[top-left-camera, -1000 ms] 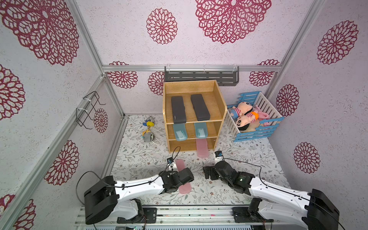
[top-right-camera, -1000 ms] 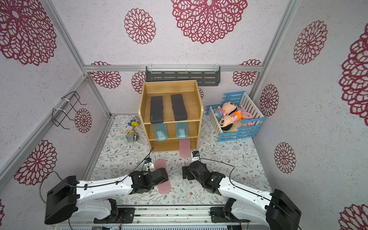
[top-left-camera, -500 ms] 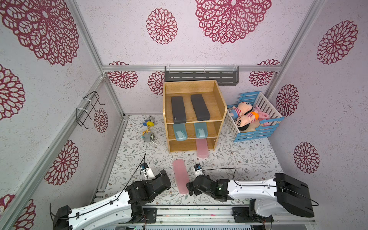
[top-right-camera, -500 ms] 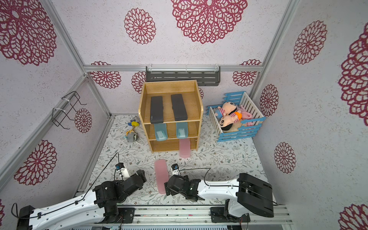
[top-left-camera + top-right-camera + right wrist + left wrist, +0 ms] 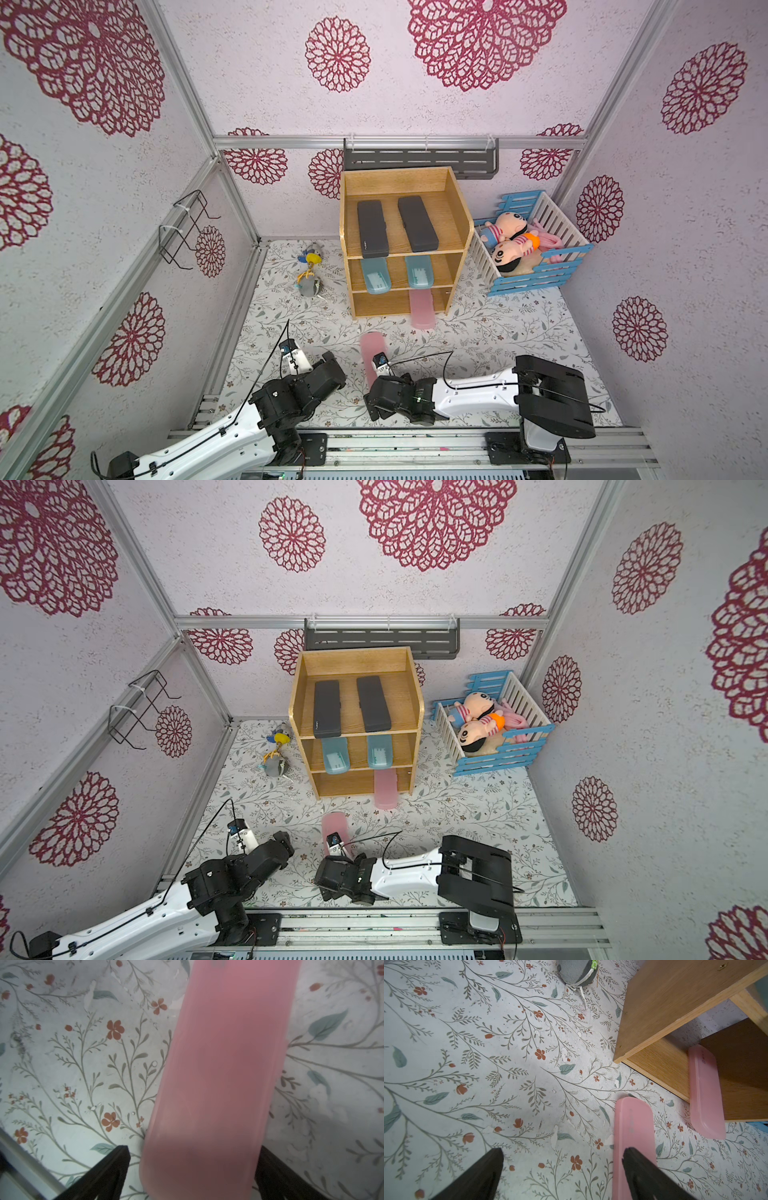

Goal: Place the pencil cases on the shelf according to color
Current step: Pick up the pencil case from the center of the board.

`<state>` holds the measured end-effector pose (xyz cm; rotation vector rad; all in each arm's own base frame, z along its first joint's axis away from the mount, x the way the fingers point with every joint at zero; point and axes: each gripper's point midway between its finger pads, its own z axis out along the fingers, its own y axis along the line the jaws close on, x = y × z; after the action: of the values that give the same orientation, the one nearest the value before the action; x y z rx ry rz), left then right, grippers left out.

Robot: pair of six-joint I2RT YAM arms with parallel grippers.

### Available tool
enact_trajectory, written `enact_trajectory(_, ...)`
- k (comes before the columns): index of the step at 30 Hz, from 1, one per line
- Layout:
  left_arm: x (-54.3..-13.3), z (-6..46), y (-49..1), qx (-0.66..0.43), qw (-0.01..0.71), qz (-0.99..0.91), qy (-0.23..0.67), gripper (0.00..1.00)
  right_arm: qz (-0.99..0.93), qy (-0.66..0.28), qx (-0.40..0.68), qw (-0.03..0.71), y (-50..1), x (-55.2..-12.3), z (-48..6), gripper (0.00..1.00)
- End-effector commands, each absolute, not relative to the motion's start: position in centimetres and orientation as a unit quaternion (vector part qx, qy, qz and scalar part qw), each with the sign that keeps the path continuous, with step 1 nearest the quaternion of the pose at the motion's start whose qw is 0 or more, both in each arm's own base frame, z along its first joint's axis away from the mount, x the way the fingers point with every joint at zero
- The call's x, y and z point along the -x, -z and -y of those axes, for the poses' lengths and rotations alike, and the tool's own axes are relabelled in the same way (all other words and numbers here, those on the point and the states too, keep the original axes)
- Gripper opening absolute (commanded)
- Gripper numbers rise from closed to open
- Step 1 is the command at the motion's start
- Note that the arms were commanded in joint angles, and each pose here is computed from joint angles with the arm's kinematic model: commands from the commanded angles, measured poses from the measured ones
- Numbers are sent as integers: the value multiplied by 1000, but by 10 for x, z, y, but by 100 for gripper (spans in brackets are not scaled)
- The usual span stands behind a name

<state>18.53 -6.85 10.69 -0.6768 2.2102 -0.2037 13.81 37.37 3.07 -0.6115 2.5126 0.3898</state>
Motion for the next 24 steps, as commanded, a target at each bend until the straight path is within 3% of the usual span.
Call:
enact_trajectory(1, -186, 65, -103, 263, 399, -876, 71, 97, -931, -124, 228, 258, -25, -138, -372, 99)
enact_trajectory(10, -188, 64, -102, 263, 398, -876, 67, 97, -942, -95, 205, 248, 4, -138, -361, 97)
enact_trajectory(24, -192, 65, -109, 263, 402, -875, 66, 97, -936, -107, 147, 303, -23, -147, -319, 74)
